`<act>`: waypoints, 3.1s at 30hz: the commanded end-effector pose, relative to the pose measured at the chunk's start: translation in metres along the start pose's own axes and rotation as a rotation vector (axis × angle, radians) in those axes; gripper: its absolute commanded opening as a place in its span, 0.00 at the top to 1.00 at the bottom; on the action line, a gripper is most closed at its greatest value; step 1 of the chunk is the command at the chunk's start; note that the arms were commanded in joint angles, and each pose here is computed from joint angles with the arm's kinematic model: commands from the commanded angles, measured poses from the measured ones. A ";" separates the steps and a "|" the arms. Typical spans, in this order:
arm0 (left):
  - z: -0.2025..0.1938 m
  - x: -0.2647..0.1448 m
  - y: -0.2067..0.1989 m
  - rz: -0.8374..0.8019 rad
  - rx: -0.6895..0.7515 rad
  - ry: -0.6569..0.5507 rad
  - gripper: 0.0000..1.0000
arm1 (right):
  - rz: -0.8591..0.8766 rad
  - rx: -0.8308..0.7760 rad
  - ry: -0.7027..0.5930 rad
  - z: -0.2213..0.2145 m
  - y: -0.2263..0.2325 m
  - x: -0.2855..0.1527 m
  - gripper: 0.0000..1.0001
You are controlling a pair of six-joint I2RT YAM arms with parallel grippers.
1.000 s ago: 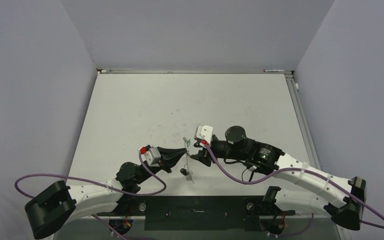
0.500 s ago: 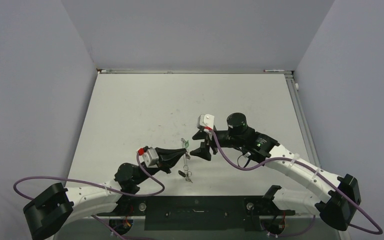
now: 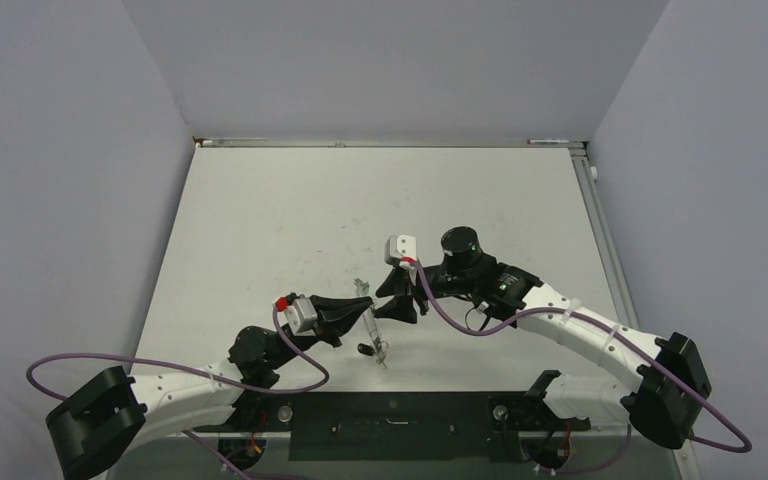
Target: Put the keys on the keyring
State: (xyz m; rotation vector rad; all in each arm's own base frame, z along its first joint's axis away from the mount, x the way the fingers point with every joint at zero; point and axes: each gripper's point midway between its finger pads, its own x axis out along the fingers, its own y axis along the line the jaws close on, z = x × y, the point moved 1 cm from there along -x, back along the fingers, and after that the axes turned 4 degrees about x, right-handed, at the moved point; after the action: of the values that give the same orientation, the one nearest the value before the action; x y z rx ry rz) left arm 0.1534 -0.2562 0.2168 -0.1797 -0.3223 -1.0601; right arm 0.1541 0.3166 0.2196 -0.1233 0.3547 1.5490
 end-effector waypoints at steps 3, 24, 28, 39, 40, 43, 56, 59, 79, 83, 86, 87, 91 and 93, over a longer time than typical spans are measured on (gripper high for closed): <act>0.023 0.004 -0.002 -0.011 0.009 -0.089 1.00 | 0.048 -0.047 -0.040 0.009 0.000 0.009 0.64; 0.018 0.005 0.004 0.026 0.003 -0.060 1.00 | -0.079 -0.047 0.000 0.016 -0.008 0.011 0.95; 0.012 0.003 0.014 0.085 0.006 -0.025 0.65 | -0.190 -0.007 0.078 0.014 -0.016 0.009 0.95; 0.010 -0.015 0.036 0.225 0.024 0.044 0.22 | -0.437 0.107 0.249 0.006 -0.023 -0.003 0.95; 0.008 -0.018 0.037 0.233 0.027 0.054 0.21 | -0.461 0.116 0.264 0.007 -0.024 -0.005 0.95; 0.005 -0.023 0.037 0.236 0.031 0.069 0.20 | -0.520 0.167 0.272 0.015 -0.026 -0.011 0.95; -0.016 0.003 0.021 0.157 0.026 0.159 0.15 | -0.570 0.240 0.264 0.040 -0.023 -0.015 0.95; -0.018 0.011 0.019 0.152 0.038 0.162 0.18 | -0.570 0.243 0.261 0.041 -0.022 -0.014 0.95; -0.034 0.021 0.018 0.136 0.251 0.234 1.00 | -0.604 0.307 0.323 0.030 -0.022 -0.013 0.95; -0.038 0.020 0.018 0.144 0.298 0.280 1.00 | -0.657 0.314 0.373 0.017 -0.027 -0.020 0.95; -0.036 0.018 0.022 0.170 0.288 0.283 1.00 | -0.686 0.320 0.400 0.009 -0.029 -0.025 0.95; -0.037 0.018 0.023 0.182 0.286 0.294 1.00 | -0.696 0.329 0.405 0.007 -0.030 -0.025 0.95; -0.033 0.021 0.028 0.237 0.264 0.307 1.00 | -0.727 0.368 0.403 0.002 -0.032 -0.024 0.95; -0.032 0.024 0.029 0.250 0.250 0.310 1.00 | -0.716 0.388 0.406 -0.001 -0.031 -0.019 0.95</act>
State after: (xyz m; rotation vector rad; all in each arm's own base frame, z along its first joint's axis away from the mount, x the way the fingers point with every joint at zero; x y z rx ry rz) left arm 0.1859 -0.2666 0.1591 0.2453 -0.1012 -0.8424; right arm 0.1786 0.2925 0.2171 -0.2747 0.8318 0.7727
